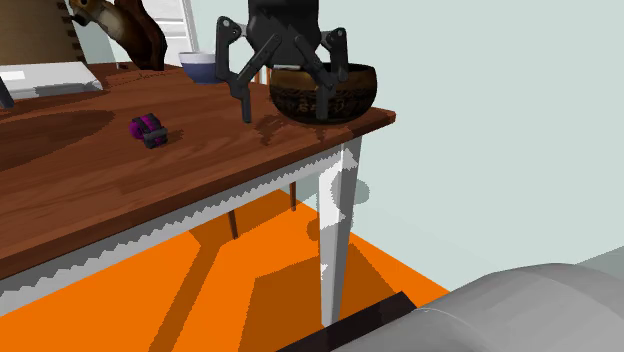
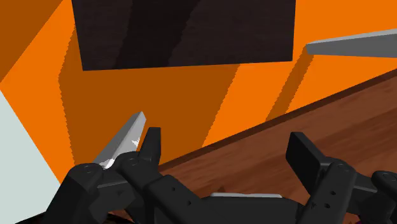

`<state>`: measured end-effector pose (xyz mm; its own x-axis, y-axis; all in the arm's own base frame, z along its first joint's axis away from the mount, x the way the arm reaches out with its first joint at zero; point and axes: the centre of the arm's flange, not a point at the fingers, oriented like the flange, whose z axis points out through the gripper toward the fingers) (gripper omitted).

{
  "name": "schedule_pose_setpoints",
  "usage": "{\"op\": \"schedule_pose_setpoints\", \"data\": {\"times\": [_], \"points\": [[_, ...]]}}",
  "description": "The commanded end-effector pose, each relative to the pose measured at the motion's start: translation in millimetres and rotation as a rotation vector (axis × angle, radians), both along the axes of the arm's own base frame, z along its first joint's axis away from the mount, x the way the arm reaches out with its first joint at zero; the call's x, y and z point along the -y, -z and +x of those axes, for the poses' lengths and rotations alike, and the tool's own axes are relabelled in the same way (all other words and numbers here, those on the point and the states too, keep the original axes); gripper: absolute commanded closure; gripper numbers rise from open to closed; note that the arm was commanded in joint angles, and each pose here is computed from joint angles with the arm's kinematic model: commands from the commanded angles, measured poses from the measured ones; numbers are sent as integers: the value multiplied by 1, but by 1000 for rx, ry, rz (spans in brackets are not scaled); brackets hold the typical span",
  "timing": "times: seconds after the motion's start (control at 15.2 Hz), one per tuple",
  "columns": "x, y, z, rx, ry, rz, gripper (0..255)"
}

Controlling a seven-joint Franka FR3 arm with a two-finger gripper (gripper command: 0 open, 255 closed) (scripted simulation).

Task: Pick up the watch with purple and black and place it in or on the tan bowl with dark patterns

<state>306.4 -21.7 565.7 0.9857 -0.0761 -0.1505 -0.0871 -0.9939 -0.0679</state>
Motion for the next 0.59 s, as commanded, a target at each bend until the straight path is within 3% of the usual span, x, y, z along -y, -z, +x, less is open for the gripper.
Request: {"op": "schedule_pose_setpoints", "data": {"times": [0.0, 0.53], "points": [[0, 0, 0, 0, 0, 0, 0], [-70, 3, 64, 58, -44, 49, 0]]}}
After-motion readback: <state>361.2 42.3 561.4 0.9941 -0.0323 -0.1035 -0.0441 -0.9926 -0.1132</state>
